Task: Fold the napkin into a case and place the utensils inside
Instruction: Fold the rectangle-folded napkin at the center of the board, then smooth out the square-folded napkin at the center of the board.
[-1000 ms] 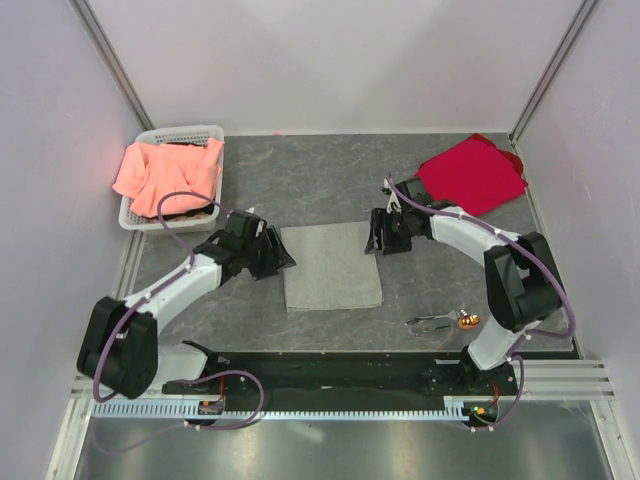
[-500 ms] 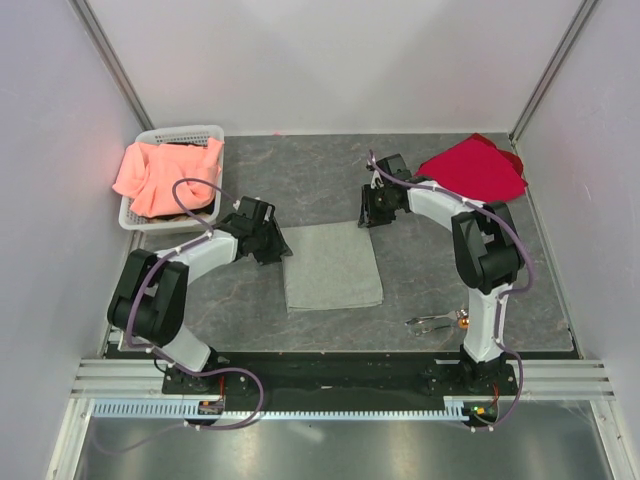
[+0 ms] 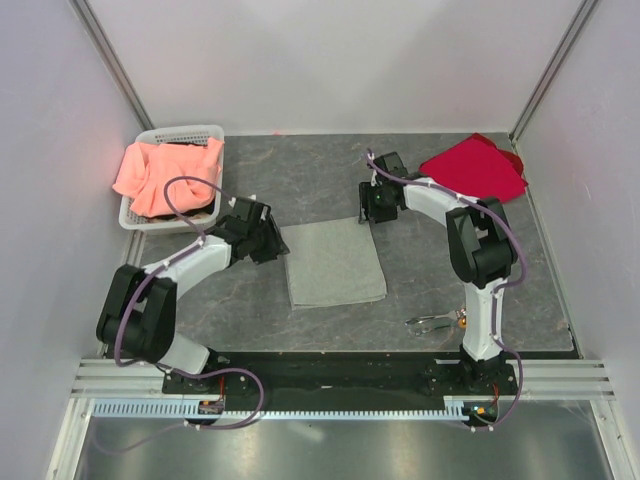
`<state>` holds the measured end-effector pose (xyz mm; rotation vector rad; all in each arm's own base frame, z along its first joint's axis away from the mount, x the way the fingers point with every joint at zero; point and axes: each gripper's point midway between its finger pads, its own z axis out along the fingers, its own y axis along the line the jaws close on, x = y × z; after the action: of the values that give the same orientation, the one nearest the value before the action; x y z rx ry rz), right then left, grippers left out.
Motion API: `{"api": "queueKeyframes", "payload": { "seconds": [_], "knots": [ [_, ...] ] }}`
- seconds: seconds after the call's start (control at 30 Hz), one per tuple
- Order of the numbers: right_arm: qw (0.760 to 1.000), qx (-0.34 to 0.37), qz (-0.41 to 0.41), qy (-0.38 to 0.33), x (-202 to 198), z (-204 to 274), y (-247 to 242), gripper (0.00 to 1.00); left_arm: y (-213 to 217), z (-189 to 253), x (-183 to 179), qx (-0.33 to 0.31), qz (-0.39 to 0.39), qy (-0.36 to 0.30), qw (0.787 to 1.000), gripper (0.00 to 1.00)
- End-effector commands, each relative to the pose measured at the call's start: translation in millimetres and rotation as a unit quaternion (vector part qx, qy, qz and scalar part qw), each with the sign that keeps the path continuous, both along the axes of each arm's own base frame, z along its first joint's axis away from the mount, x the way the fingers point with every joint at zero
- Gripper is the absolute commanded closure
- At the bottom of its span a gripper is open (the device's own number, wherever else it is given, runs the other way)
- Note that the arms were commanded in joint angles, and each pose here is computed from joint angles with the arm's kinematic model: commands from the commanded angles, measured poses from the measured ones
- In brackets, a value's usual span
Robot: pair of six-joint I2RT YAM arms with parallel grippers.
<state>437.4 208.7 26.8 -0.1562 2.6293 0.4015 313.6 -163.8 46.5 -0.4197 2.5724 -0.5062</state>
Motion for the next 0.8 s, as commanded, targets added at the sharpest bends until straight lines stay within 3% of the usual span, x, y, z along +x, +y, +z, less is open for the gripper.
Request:
{"api": "queueKeyframes", "payload": {
  "seconds": [0.0,0.13,0.23,0.33,0.4,0.43,0.53,0.77],
  "knots": [
    [0.999,-0.017,-0.023,-0.042,2,50,-10,0.34,-10,56,-5,-0.036,-0.033,-0.08,0.996,0.53],
    [0.999,0.002,-0.017,-0.036,-31,65,2,0.28,-46,61,-33,-0.125,-0.103,-0.051,0.985,0.75],
    [0.992,0.123,0.034,-0.027,-52,83,55,0.29,-52,47,-49,-0.147,-0.116,-0.025,0.982,0.87],
    [0.97,0.229,0.086,-0.013,-69,100,116,0.39,-52,37,-60,-0.165,-0.112,-0.018,0.98,0.94],
    [0.958,0.268,0.098,0.003,-70,100,145,0.46,-53,34,-67,-0.178,-0.111,-0.013,0.978,0.94],
    [0.95,0.289,0.12,0.016,-81,102,162,0.58,-51,28,-73,-0.177,-0.108,-0.006,0.978,0.95],
    [0.93,0.339,0.14,0.036,-90,100,194,0.7,-45,19,-82,-0.175,-0.099,-0.003,0.98,0.95],
    [0.907,0.378,0.164,0.089,-108,59,227,0.82,-39,-5,-100,-0.173,-0.091,0.025,0.98,0.96]
  ]
}}
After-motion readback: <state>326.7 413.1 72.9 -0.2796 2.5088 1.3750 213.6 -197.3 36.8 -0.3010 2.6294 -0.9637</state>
